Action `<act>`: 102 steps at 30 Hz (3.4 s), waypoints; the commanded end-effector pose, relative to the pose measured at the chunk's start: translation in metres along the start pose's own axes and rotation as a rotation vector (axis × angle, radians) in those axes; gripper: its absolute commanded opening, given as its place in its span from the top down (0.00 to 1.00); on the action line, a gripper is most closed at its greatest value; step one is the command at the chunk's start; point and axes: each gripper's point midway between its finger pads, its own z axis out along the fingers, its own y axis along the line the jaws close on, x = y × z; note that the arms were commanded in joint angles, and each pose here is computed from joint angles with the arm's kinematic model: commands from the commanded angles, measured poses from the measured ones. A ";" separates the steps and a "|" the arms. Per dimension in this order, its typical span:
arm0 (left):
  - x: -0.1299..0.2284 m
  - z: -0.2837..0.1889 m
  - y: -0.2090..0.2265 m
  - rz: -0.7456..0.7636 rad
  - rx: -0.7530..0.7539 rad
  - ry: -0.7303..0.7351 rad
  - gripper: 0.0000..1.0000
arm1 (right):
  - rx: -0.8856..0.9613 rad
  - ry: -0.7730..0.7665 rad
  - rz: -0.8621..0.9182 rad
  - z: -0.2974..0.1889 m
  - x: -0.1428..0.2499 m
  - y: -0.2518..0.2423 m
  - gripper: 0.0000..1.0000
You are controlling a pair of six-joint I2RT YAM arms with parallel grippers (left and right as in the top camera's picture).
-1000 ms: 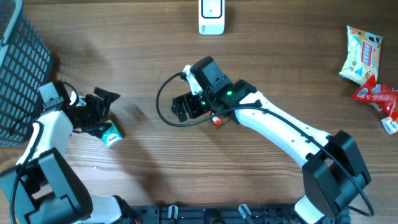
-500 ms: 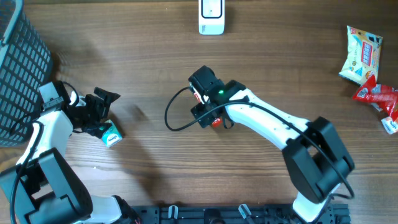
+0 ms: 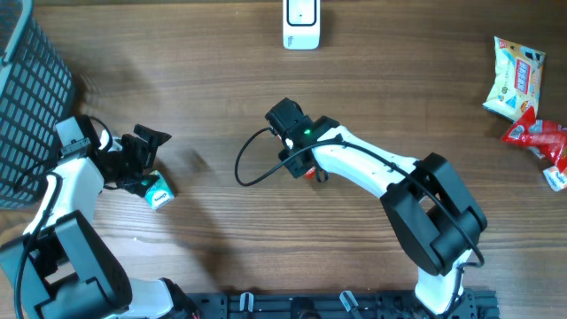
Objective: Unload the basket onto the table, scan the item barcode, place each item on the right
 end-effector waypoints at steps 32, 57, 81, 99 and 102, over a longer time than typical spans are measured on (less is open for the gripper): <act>-0.004 -0.004 0.000 0.023 -0.006 -0.023 0.00 | -1.156 -0.089 0.642 -0.054 -0.037 -0.032 0.96; -0.004 -0.004 0.000 0.023 -0.006 -0.023 0.00 | -0.605 0.065 0.829 -0.036 0.019 -0.126 0.45; -0.004 -0.004 0.000 0.023 -0.006 -0.023 0.00 | -0.554 0.090 0.558 -0.012 0.001 -0.021 0.47; -0.004 -0.004 0.000 0.023 -0.006 -0.023 0.00 | -0.746 0.042 0.653 0.001 0.006 0.010 0.62; -0.004 -0.004 0.000 0.023 -0.006 -0.023 0.00 | -0.743 0.019 0.673 0.002 -0.001 0.007 0.89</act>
